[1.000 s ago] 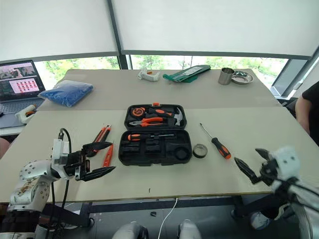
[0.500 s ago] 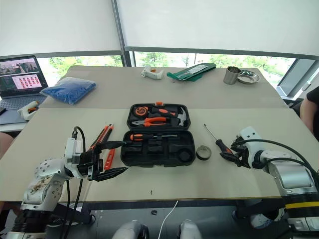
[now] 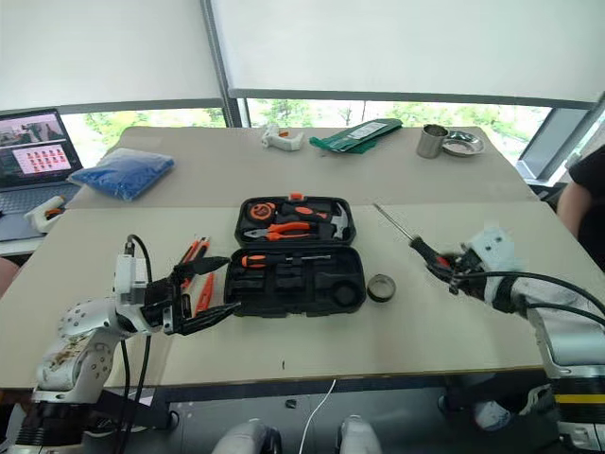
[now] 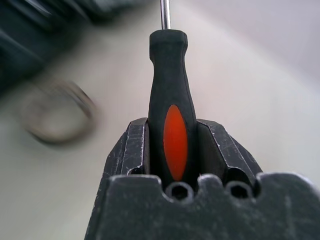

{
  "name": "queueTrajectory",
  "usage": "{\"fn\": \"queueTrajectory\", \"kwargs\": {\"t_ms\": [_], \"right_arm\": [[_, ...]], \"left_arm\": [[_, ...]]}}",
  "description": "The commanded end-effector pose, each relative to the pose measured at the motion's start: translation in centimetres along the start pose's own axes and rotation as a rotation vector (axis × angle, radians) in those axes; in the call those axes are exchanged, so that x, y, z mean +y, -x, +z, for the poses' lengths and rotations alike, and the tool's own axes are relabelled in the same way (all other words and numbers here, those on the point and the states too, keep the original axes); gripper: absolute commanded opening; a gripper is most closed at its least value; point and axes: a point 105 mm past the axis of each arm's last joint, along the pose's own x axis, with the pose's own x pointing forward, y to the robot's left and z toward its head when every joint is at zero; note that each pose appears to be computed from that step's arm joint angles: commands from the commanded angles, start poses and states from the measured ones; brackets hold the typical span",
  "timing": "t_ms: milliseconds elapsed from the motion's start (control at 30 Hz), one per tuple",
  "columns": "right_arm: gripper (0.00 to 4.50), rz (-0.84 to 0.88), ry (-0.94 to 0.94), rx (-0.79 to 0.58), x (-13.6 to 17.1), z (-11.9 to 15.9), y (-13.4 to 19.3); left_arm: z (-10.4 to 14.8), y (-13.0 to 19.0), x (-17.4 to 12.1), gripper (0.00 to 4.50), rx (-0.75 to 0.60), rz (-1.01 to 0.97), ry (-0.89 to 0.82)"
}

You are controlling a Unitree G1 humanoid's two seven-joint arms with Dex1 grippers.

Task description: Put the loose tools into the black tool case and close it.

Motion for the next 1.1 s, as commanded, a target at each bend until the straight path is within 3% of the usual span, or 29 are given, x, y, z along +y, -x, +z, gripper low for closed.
{"fn": "queueTrajectory", "kwargs": {"t_ms": [33,233,433,800,967,1033,1100], "right_arm": [[1.02,0.199,0.213,-0.038,1.9,3.2,-3.0],[1.02,0.428,0.419,0.036,3.7,3.4,-8.1],[1.02,0.509,0.500,0.106,4.3,2.0,-11.1],[1.02,0.563,0.450,0.170,4.8,-0.1,-11.8],[1.02,0.532,0.449,0.152,4.7,0.1,-12.5],[2.02,0.523,0.485,0.140,4.6,0.5,-12.7],[2.61,0.505,0.524,0.099,4.2,1.4,-12.6]], "left_arm": [[0.2,1.5,0.5,4.50,0.009,0.079,-0.022],[-0.7,2.2,0.5,4.50,0.047,0.105,-0.024],[-1.0,2.4,0.3,4.50,0.061,0.109,-0.036],[-1.1,2.6,0.0,4.50,0.068,0.126,-0.055],[-1.2,2.6,-0.1,4.50,0.068,0.129,-0.057],[-1.2,2.5,-0.1,4.50,0.068,0.129,-0.059],[-1.2,2.5,0.0,4.50,0.070,0.132,-0.061]]}}
